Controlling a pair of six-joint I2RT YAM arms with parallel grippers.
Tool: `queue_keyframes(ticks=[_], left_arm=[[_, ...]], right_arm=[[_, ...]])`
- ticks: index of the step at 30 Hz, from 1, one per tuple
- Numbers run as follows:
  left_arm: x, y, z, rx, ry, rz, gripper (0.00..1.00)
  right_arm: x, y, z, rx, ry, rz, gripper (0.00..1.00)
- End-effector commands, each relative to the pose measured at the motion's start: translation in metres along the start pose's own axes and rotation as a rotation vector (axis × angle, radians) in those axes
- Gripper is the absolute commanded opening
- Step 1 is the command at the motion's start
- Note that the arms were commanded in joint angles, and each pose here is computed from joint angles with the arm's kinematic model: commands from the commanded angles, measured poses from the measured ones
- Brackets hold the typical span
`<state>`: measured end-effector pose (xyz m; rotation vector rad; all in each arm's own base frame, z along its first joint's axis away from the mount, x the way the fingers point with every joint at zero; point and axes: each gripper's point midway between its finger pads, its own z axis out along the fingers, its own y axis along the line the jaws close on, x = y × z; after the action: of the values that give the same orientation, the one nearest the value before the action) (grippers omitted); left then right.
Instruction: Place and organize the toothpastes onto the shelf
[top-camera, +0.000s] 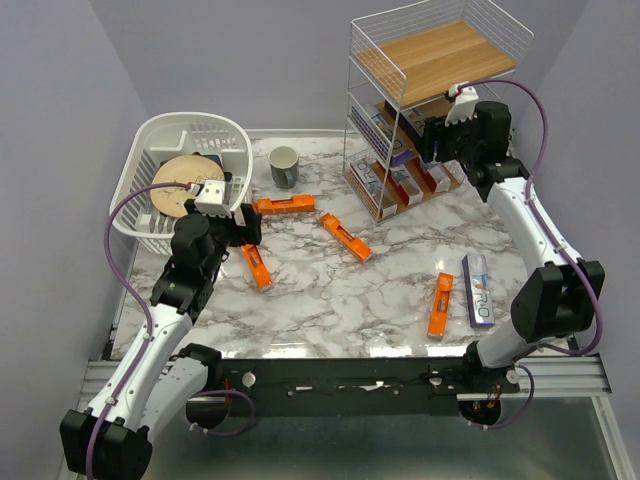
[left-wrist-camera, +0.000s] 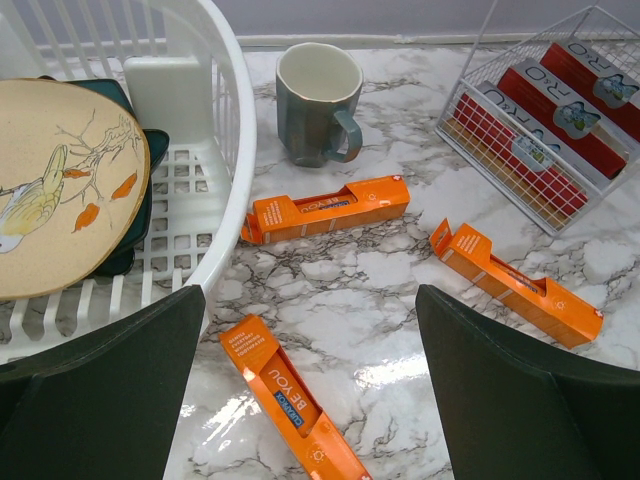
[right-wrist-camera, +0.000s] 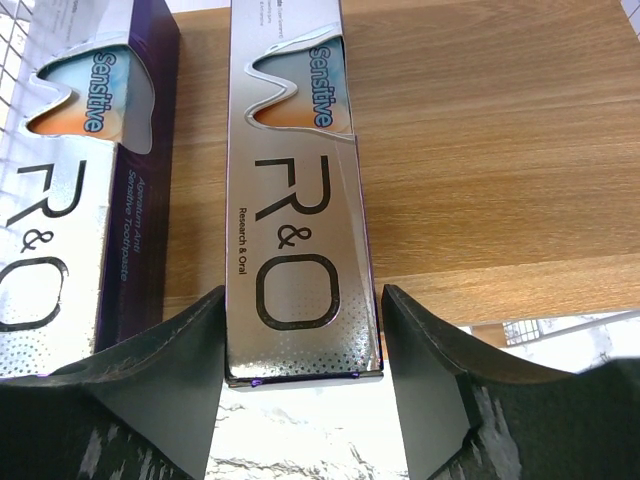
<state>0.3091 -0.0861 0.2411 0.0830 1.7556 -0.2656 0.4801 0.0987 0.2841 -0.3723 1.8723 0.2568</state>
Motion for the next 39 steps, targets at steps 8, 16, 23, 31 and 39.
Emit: queue_keyframes(ticks=[8,16,23,31,39], left_arm=[[-0.015,-0.003,-0.004,0.018,-0.036,0.006,0.99],[-0.016,-0.003,-0.004,0.019,-0.036,0.008,0.99],[-0.016,-0.004,-0.004,0.022,-0.036,0.008,0.99],[-0.018,-0.005,-0.006,0.028,-0.043,0.007,0.99],[-0.024,-0.007,-0.011,0.039,-0.067,-0.001,0.99]], right_arm=[[-0.026,-0.003,0.001,0.005,-0.097,0.02,0.58],[-0.032,0.0,0.008,-0.019,-0.131,0.017,0.57],[-0.013,-0.004,0.02,-0.012,-0.088,0.013,0.58],[-0.009,-0.002,0.008,0.001,-0.085,0.02,0.7],[-0.03,-0.003,-0.031,0.055,-0.123,0.034,0.82]])
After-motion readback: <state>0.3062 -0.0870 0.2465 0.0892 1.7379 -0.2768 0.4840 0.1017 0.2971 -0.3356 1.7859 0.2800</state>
